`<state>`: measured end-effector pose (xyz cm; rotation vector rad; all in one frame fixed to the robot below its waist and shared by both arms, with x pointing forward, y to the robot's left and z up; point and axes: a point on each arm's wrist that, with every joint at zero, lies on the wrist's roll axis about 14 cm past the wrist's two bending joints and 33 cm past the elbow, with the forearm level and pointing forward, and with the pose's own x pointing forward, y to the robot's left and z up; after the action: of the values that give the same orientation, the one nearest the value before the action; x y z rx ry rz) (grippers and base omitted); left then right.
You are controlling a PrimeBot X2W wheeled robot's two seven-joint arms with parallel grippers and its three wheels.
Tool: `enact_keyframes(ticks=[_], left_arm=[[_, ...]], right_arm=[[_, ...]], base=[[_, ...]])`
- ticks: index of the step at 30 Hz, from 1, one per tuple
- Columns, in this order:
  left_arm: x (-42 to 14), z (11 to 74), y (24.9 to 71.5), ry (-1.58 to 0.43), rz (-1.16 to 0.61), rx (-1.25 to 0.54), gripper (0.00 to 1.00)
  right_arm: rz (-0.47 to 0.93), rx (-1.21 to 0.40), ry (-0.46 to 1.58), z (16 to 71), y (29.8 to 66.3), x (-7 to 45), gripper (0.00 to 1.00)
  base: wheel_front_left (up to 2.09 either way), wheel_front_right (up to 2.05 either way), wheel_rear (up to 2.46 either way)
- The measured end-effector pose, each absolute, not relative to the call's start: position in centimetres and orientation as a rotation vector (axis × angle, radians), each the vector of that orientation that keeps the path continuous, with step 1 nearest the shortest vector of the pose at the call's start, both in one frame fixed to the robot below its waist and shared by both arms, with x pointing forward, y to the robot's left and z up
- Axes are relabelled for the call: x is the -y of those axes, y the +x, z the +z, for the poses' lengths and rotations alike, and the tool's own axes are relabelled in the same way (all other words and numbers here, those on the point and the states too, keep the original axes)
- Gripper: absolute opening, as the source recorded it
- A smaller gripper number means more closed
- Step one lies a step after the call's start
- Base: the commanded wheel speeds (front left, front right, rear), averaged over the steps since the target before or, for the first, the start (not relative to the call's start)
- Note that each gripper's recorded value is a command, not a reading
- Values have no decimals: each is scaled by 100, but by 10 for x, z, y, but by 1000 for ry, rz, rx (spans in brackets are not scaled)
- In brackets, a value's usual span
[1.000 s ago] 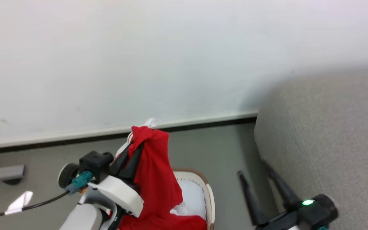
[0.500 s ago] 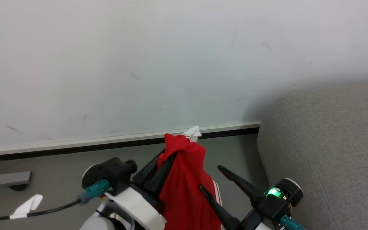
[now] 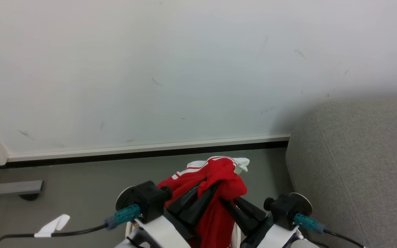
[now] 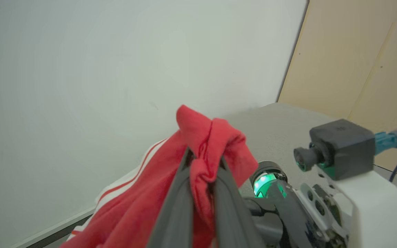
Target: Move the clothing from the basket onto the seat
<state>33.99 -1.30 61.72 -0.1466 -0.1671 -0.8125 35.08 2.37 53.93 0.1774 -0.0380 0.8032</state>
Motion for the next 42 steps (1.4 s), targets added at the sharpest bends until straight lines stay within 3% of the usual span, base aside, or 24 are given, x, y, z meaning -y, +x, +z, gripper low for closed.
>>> enact_keyframes(ticks=[1,2,3,4,5,15,29,36,42], left_arm=[[12,614,341,-149,-804,161,0],[10,613,343,-153,-792,159,19],[9,611,344,-155,-786,160,43],[7,609,347,-155,-778,164,89],[6,608,348,-145,-773,176,100],[35,583,353,-119,-858,144,100],[101,558,365,-157,-1073,101,100],[107,538,412,-158,-1101,100,100],[95,507,467,-158,-1068,110,100]], right_arm=[[798,43,197,543,352,-23,0],[790,47,214,546,354,-21,0],[780,51,228,548,355,-19,0],[767,55,245,550,357,-15,0],[749,62,264,553,360,-10,0],[434,154,355,570,385,98,0],[3,248,319,570,386,237,0],[-218,335,232,590,441,314,0],[-405,374,119,611,510,394,0]], base=[[0,0,0],[0,0,0],[0,0,0],[0,0,0],[0,0,0],[0,0,0],[0,0,0],[0,0,0],[0,0,0]])
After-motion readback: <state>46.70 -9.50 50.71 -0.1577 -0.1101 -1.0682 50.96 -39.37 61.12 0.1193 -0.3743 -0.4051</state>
